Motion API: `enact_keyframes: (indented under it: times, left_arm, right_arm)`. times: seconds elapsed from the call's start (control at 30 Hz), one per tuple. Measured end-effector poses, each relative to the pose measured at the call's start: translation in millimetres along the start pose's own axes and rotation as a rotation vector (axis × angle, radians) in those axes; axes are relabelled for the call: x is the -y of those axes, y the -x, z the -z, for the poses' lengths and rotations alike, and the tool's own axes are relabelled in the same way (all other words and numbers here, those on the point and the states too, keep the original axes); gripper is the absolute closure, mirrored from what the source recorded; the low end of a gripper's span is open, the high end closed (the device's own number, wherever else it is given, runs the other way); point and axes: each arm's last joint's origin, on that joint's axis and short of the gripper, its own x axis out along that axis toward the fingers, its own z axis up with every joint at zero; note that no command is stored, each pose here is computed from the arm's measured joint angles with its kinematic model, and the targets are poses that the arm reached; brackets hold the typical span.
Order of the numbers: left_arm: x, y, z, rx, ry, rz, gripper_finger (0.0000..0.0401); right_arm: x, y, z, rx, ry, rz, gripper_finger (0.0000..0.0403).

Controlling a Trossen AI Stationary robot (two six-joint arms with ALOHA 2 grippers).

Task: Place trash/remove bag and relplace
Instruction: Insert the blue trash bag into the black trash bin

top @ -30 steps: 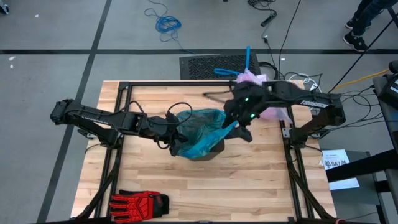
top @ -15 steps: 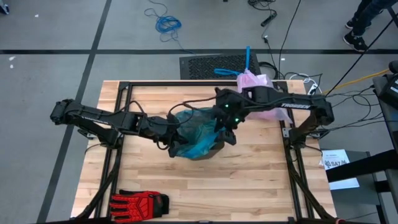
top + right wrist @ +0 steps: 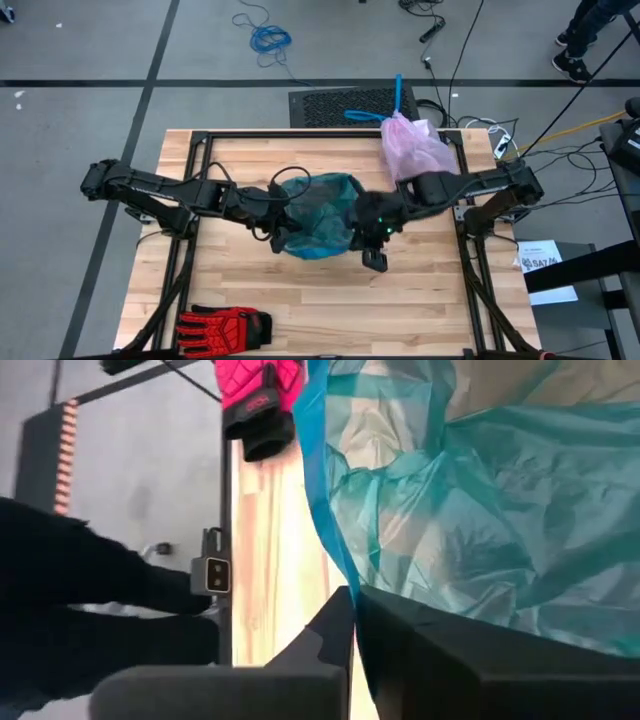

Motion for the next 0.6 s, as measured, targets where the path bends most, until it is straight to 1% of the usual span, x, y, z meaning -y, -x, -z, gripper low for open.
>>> enact_keyframes:
  times: [0.13, 0.23, 0.43, 0.6]
  left_arm:
    - [0.0, 0.0, 0.0, 0.000, 0.000, 0.000, 0.0400]
    - [0.0, 0.0, 0.0, 0.000, -0.007, 0.000, 0.0400]
    - [0.0, 0.0, 0.0, 0.001, -0.008, -0.001, 0.0400]
    - [-0.2, 0.0, -0.2, 0.006, 0.002, -0.007, 0.0400]
  right_arm:
    - [-10.4, -2.5, 7.8, 0.005, -0.016, 0.065, 0.0393]
    - [-12.6, -8.1, 13.9, -0.004, -0.030, 0.110, 0.0398]
    - [-9.7, -31.3, 31.9, -0.059, -0.056, 0.183, 0.0402]
    - [-6.4, -47.8, 41.2, -0.024, -0.060, 0.256, 0.0402]
